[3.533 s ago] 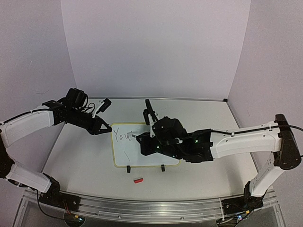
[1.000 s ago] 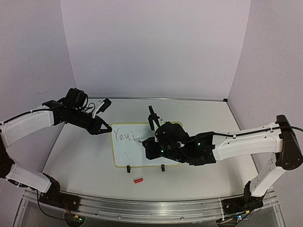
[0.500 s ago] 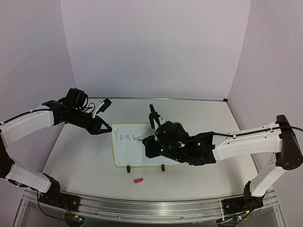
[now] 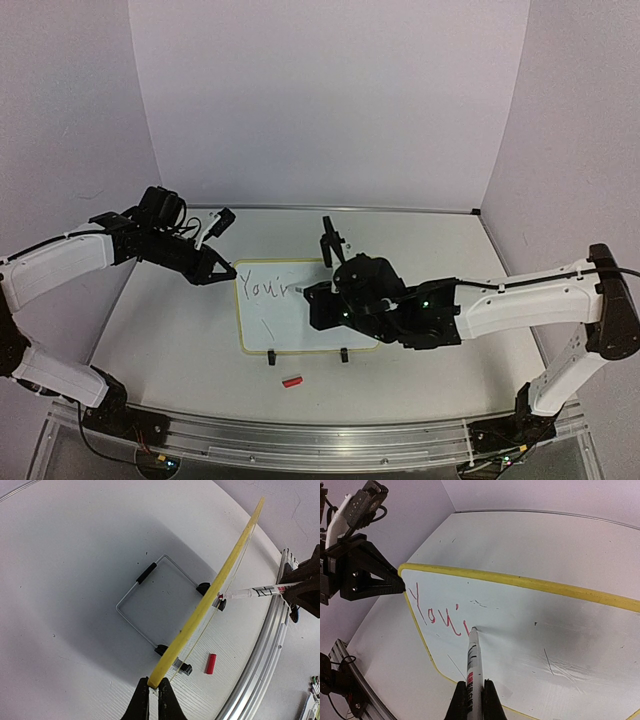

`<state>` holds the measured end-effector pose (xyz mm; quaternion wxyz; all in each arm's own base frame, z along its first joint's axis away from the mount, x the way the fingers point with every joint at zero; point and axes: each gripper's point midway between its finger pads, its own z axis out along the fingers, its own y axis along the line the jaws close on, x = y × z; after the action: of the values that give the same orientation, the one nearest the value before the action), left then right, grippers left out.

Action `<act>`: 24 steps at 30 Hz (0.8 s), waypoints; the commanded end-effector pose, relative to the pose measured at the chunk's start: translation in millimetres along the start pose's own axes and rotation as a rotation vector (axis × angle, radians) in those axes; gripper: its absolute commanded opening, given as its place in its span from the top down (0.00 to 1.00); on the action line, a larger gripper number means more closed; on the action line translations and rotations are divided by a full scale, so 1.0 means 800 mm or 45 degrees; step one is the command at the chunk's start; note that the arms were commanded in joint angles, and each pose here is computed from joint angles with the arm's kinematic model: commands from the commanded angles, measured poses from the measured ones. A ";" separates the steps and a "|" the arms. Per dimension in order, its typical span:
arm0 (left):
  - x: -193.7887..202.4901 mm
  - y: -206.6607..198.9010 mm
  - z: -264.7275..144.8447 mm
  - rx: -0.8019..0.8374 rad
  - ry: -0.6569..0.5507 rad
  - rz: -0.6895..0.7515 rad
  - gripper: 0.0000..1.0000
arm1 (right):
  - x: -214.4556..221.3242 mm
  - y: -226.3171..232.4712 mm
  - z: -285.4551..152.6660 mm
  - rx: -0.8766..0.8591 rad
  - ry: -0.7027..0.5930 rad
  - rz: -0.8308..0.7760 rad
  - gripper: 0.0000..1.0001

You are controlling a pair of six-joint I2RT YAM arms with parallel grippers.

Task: Write a sentence on the whiteboard

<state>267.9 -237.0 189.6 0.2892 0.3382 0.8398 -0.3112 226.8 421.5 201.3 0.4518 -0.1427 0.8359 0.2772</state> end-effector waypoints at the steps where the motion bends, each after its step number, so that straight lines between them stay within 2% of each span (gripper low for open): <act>1: 0.005 -0.001 0.000 -0.016 0.036 0.009 1.00 | -0.020 -0.008 -0.011 0.024 -0.071 0.045 1.00; 10: 0.004 -0.002 0.000 -0.014 0.036 0.009 1.00 | -0.017 -0.004 -0.024 -0.044 -0.049 0.046 1.00; 24: 0.005 -0.001 0.001 -0.013 0.040 0.007 1.00 | -0.018 -0.010 -0.018 0.002 -0.070 0.040 1.00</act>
<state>267.2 -237.8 189.6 0.2887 0.3393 0.8393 -0.3117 221.5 405.7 201.9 0.4508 -0.1409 0.8352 0.2816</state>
